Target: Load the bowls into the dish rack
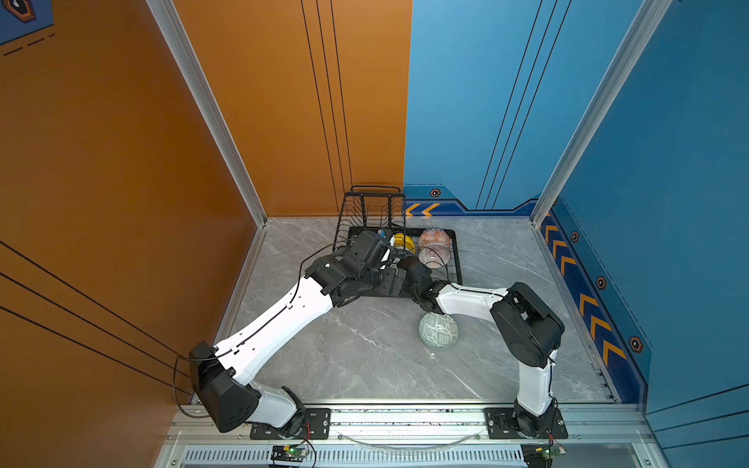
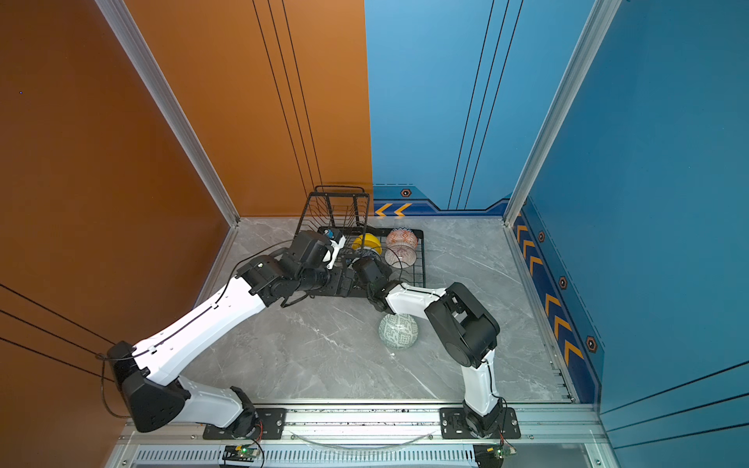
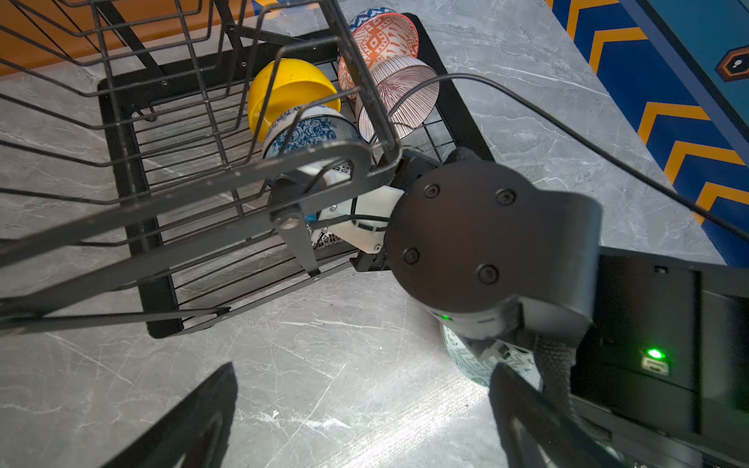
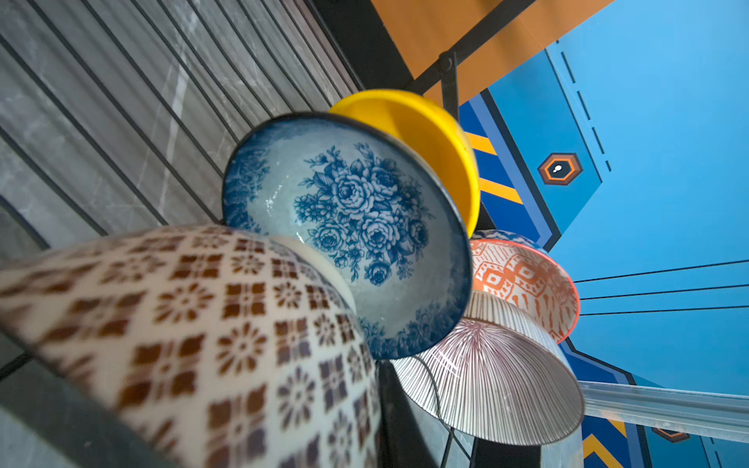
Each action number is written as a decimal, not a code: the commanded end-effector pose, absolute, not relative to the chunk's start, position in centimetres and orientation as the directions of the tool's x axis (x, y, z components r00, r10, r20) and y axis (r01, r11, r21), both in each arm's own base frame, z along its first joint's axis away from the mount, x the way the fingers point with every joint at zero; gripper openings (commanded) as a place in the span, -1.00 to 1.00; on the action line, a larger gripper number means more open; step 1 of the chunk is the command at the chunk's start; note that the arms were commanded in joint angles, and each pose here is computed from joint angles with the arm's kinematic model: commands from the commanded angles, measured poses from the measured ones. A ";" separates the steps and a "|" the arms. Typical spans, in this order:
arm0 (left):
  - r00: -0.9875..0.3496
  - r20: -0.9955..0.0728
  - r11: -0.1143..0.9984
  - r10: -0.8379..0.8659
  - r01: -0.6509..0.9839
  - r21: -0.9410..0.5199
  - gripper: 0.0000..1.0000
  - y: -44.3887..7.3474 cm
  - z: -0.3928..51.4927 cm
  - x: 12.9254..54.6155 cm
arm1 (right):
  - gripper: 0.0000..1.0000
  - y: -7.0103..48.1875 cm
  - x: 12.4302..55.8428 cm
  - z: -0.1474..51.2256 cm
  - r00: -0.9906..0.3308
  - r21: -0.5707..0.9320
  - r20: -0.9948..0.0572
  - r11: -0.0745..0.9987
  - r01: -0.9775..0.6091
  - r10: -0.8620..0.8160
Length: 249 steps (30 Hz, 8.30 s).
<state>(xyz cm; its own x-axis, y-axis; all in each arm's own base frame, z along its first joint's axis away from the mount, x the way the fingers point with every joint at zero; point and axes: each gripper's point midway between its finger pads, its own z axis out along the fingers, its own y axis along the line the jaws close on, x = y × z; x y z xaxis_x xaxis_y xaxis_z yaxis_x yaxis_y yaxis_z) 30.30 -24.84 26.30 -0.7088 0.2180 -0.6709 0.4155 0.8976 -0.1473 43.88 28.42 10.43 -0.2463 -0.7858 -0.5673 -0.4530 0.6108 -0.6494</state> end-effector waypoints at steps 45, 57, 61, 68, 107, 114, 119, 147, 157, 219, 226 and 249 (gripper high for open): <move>-0.710 -0.672 0.899 0.213 0.412 -0.151 0.96 -24.2 26.5 29.6 | 1.00 24.8 39.9 15.6 -0.243 -0.717 -0.494 0.549 -0.429 -0.835; -0.687 -0.695 0.897 0.212 0.419 -0.141 0.96 -23.5 27.5 29.4 | 1.00 20.4 36.5 16.8 -0.279 -0.712 -0.501 0.574 -0.404 -0.819; -0.684 -0.700 0.898 0.203 0.415 -0.146 0.96 -23.1 27.7 28.9 | 1.00 18.9 34.9 17.9 -0.294 -0.682 -0.536 0.611 -0.401 -0.791; -0.695 -0.685 0.897 0.217 0.419 -0.141 0.96 -23.2 26.7 26.5 | 1.00 15.1 31.7 22.2 -0.445 -0.454 -0.673 0.805 -0.383 -0.591; -0.865 -0.400 0.811 0.304 0.455 -0.368 0.27 -35.7 9.3 22.1 | 1.00 13.0 32.0 22.2 -0.764 -0.055 -0.594 0.960 -0.274 -0.252; -0.870 -0.379 0.809 0.316 0.456 -0.371 0.07 -36.5 8.0 22.6 | 1.00 13.1 32.5 21.6 -0.771 -0.063 -0.580 0.958 -0.280 -0.263; -0.875 -0.366 0.810 0.317 0.450 -0.375 -0.08 -37.2 7.5 23.1 | 1.00 12.8 32.7 21.4 -0.774 -0.064 -0.576 0.959 -0.276 -0.261; -0.904 -0.317 0.847 0.289 0.395 -0.355 -0.90 -36.6 5.3 24.2 | 1.00 11.9 32.4 21.0 -0.781 -0.061 -0.569 0.961 -0.271 -0.257; -0.897 -0.338 0.854 0.283 0.397 -0.337 -1.00 -35.9 6.4 24.3 | 1.00 11.8 32.1 21.6 -0.773 -0.049 -0.584 0.962 -0.270 -0.247; -0.645 -0.751 0.845 0.140 0.473 -0.248 -1.00 -32.2 28.7 29.0 | -1.00 17.8 29.1 25.6 -0.698 0.139 -0.709 0.951 -0.277 -0.099; -0.652 -0.745 0.861 0.140 0.451 -0.234 -0.11 -30.1 28.7 29.2 | -1.00 16.5 30.1 25.5 -0.672 0.038 -0.721 0.960 -0.279 -0.167; -0.719 -0.680 0.917 0.145 0.355 -0.180 0.96 -23.4 26.9 30.0 | -1.00 16.0 41.1 24.0 -0.131 -0.622 -0.735 0.738 -0.260 -0.665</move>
